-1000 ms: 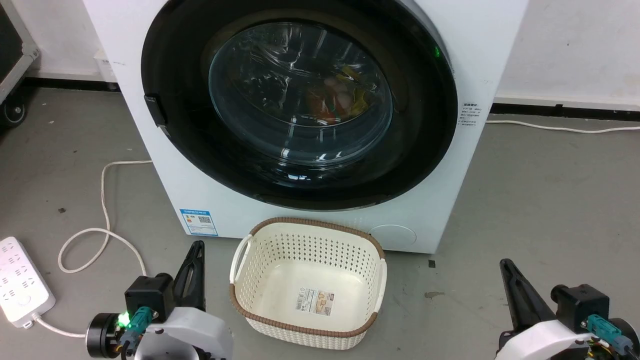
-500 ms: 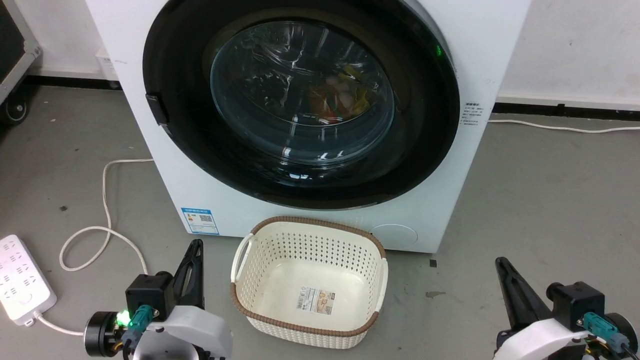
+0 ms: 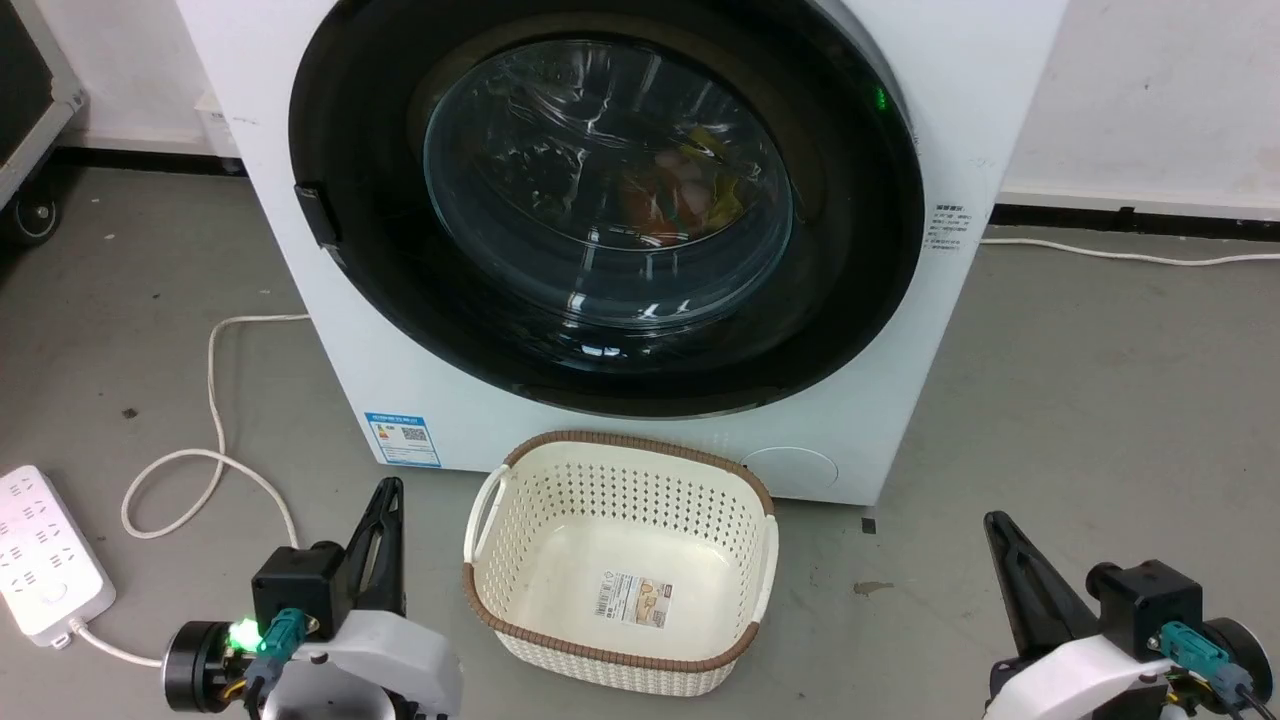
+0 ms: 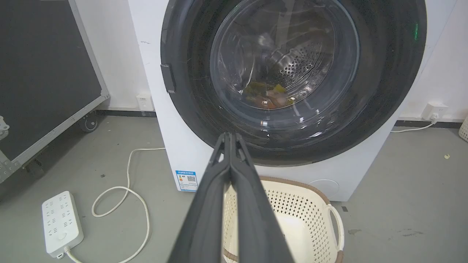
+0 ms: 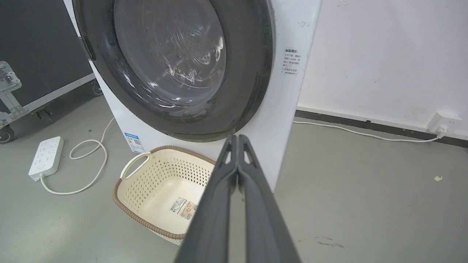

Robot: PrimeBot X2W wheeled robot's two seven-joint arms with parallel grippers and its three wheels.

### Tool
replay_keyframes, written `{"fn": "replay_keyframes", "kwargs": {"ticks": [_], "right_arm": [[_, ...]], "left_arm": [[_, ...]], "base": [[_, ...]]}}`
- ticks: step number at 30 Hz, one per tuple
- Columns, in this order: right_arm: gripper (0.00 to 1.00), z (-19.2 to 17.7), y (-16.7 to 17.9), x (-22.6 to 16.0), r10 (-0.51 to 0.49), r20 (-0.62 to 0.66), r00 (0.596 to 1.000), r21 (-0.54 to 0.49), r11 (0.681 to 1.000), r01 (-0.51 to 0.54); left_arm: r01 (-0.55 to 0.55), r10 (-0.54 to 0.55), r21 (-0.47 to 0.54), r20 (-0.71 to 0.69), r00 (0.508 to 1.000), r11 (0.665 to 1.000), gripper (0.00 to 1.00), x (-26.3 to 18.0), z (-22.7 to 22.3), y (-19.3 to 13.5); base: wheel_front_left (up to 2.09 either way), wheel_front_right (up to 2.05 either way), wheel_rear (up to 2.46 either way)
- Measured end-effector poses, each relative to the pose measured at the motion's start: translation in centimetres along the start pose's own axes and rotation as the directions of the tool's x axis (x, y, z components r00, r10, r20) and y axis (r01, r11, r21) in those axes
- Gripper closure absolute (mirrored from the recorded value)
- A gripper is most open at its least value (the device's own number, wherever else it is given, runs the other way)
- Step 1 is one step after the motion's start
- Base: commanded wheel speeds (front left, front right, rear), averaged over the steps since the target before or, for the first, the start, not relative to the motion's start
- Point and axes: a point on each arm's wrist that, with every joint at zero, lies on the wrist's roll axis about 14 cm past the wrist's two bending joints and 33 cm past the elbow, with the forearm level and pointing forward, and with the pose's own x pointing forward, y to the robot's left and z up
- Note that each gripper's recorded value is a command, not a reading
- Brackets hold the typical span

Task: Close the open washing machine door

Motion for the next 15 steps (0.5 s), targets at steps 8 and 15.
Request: {"fn": "replay_keyframes", "kwargs": {"ticks": [8,15], "right_arm": [[1.0,-0.05,0.17,0.09,0.005,-0.007,1.0,-0.014,1.0,-0.005],[1.0,0.03,0.3,0.2,0.01,-0.006,1.0,-0.021,1.0,-0.01]], "left_arm": [[-0.008,0.008,0.01,-0.009,1.0,1.0,1.0,-0.17,-0.16,0.2],[-0.013,0.013,0.023,-0.015,1.0,1.0,1.0,-0.27,-0.25,0.27]], "base": [[0.0,0.0,0.0],[0.0,0.0,0.0]]}}
